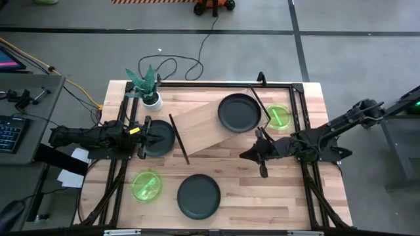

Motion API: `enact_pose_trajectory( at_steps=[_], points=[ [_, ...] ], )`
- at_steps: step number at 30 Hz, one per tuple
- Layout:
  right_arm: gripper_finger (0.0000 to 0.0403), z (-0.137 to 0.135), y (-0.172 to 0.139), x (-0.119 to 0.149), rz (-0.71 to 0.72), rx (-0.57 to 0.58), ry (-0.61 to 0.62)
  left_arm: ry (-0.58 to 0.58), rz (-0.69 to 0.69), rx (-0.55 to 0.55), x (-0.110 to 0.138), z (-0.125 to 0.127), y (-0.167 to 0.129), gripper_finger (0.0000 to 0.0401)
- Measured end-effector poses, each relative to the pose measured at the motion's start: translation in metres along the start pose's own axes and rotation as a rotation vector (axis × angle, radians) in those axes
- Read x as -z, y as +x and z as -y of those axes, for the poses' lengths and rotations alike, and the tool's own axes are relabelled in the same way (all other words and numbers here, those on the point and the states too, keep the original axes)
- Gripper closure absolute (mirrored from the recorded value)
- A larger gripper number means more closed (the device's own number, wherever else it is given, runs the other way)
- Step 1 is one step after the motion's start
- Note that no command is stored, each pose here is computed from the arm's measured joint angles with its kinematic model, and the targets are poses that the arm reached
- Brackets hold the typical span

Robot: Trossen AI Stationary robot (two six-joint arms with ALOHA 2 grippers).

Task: Place and stack plates onto a shelf
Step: Put the top right green plate on the shelf

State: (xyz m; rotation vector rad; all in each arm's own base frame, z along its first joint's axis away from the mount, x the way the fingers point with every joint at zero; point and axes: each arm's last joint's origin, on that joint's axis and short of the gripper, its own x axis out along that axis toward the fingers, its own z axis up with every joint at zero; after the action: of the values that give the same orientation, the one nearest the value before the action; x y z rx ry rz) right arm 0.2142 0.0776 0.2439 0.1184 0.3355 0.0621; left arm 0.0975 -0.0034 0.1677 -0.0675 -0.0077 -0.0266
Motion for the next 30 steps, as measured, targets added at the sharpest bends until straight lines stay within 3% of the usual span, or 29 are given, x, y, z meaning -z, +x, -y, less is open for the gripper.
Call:
enact_pose_trajectory(
  at_steps=[5,13,18,21,24,30],
  points=[
    [0.0403,0.003,0.001,-0.008,0.066,-0.038,-0.046,0.0,0.003,0.0,0.0,0.0,0.0,0.04],
    [0.0403,0.003,0.005,-0.005,0.042,-0.039,0.018,0.0,0.007,0.0,-0.001,0.0,0.0,0.04],
    [0.0403,0.008,0.005,0.004,-0.03,0.066,0.078,0.0,0.007,0.0,-0.001,0.0,0.0,0.04],
    [0.0403,0.009,0.002,-0.003,-0.018,0.099,0.055,0.0,0.007,0.0,-0.001,0.0,0.0,0.04],
    [0.0403,0.014,-0.012,-0.037,0.044,0.231,0.011,0.0,0.007,0.0,-0.001,0.0,0.0,0.04],
    [0.0403,0.046,-0.051,-0.083,0.011,0.818,0.015,0.0,0.007,0.0,-0.001,0.0,0.0,0.04]
  ],
)
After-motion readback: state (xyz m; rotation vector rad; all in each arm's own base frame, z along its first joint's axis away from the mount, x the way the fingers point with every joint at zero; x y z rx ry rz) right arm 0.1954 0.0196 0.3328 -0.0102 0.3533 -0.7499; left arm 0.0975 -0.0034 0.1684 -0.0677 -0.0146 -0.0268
